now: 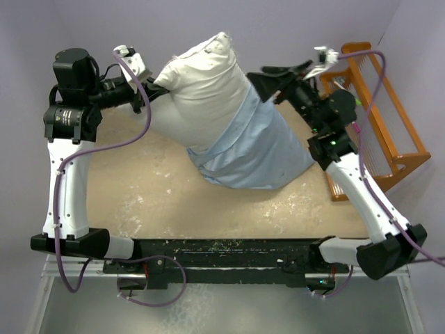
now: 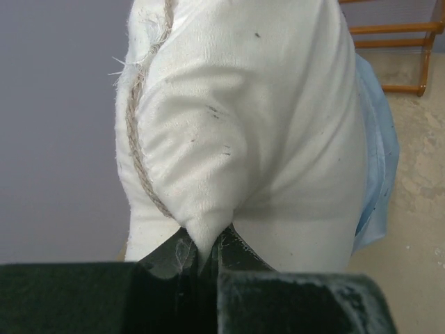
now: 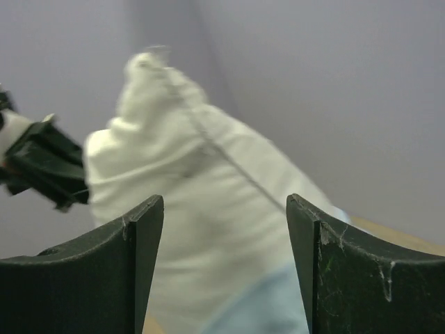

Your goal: Remove the pillowcase from the pillow

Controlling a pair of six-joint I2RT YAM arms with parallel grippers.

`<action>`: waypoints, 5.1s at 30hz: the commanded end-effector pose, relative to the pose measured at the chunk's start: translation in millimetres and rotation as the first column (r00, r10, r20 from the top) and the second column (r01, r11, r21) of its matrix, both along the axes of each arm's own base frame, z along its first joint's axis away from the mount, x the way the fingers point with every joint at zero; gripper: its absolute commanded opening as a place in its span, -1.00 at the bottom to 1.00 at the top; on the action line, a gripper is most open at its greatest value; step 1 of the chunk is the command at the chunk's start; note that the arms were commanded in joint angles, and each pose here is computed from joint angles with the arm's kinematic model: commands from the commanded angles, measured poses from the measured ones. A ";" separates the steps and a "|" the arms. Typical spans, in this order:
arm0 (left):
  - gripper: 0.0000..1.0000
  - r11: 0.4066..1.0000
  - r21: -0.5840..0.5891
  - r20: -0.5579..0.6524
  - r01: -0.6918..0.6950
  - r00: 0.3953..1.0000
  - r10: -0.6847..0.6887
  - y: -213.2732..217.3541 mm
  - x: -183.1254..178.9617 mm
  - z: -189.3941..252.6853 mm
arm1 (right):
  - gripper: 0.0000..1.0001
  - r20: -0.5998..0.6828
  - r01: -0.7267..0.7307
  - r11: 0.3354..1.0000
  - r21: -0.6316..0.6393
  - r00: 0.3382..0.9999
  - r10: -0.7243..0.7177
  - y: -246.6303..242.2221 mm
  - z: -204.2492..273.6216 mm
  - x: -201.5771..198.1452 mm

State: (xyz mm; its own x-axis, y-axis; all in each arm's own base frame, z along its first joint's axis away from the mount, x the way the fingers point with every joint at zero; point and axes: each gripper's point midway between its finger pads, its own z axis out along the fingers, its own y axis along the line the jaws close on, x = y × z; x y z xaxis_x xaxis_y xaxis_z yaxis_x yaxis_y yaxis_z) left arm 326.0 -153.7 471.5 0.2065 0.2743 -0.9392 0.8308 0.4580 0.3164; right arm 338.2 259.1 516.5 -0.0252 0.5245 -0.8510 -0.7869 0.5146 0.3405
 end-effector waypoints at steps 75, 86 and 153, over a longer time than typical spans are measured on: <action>-1.00 0.959 -0.130 0.154 0.251 0.961 -0.231 -42.4 -58.5 92.8 | 0.76 0.455 0.025 0.911 -0.412 0.871 0.182 11.1 63.2 -59.9; -1.00 0.949 -0.041 0.093 0.314 0.946 -0.309 -76.6 -75.8 55.0 | 0.80 0.431 0.103 0.776 -0.622 0.872 0.230 51.7 33.6 -63.2; 0.29 0.965 0.261 -0.154 0.020 0.988 0.021 34.5 -5.9 -279.9 | -1.00 0.552 -0.344 0.936 -0.078 0.767 0.328 -52.5 139.3 -98.5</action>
State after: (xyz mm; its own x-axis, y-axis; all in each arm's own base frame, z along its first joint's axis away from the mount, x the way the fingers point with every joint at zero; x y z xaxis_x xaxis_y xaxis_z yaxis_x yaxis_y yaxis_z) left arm 311.7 -110.3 170.4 -0.0205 0.5462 -0.8374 0.8765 0.4128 0.2477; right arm 291.6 224.2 584.0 0.0694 0.4404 -0.8951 -0.9904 0.1377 -0.0091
